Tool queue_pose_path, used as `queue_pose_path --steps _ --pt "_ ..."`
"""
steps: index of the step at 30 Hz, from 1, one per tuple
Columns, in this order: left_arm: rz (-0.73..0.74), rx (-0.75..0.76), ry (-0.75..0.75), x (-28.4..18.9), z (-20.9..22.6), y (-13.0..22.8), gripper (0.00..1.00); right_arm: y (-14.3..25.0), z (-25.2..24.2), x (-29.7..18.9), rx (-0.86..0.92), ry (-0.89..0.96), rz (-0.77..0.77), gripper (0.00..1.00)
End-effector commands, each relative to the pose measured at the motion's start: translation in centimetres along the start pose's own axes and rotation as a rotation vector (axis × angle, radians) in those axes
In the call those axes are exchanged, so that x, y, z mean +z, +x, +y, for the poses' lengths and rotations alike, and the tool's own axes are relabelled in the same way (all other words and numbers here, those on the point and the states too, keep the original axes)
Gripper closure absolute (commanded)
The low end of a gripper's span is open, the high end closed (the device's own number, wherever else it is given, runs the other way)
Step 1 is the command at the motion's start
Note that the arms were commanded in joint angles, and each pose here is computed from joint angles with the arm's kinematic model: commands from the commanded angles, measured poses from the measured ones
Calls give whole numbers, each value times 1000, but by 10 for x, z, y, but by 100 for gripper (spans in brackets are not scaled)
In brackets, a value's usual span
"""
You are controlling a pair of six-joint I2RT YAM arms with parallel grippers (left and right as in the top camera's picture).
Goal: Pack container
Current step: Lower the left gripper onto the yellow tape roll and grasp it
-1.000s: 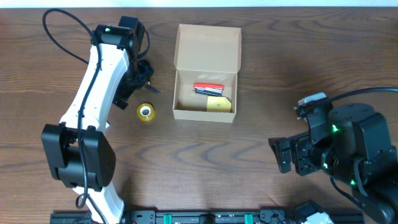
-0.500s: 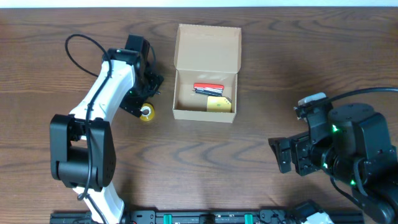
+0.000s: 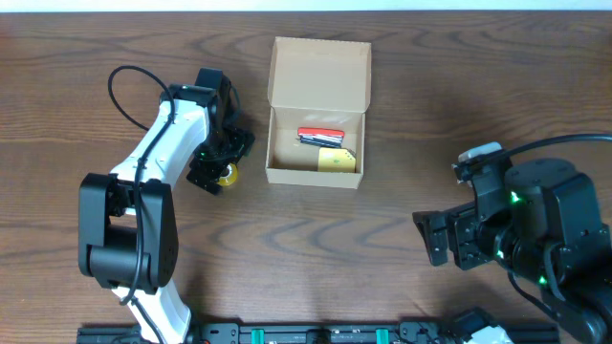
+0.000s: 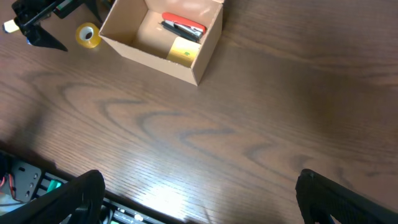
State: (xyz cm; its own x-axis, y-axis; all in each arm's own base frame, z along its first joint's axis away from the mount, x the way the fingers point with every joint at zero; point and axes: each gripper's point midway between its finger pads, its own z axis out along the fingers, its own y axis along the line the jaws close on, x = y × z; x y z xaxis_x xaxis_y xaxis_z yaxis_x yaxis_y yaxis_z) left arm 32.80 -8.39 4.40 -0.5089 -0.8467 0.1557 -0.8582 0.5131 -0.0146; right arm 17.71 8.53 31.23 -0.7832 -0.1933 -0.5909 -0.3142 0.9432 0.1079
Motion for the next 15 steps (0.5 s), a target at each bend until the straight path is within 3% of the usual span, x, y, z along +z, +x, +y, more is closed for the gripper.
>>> queue_pose_path --steps 1,15 --pt "-27 -34 -31 5 8 -6 2 -3 -3 -3 -5 13 -15 1" --pt "-106 -93 -17 21 11 -21 3 -3 -3 -3 -5 13 -15 1"
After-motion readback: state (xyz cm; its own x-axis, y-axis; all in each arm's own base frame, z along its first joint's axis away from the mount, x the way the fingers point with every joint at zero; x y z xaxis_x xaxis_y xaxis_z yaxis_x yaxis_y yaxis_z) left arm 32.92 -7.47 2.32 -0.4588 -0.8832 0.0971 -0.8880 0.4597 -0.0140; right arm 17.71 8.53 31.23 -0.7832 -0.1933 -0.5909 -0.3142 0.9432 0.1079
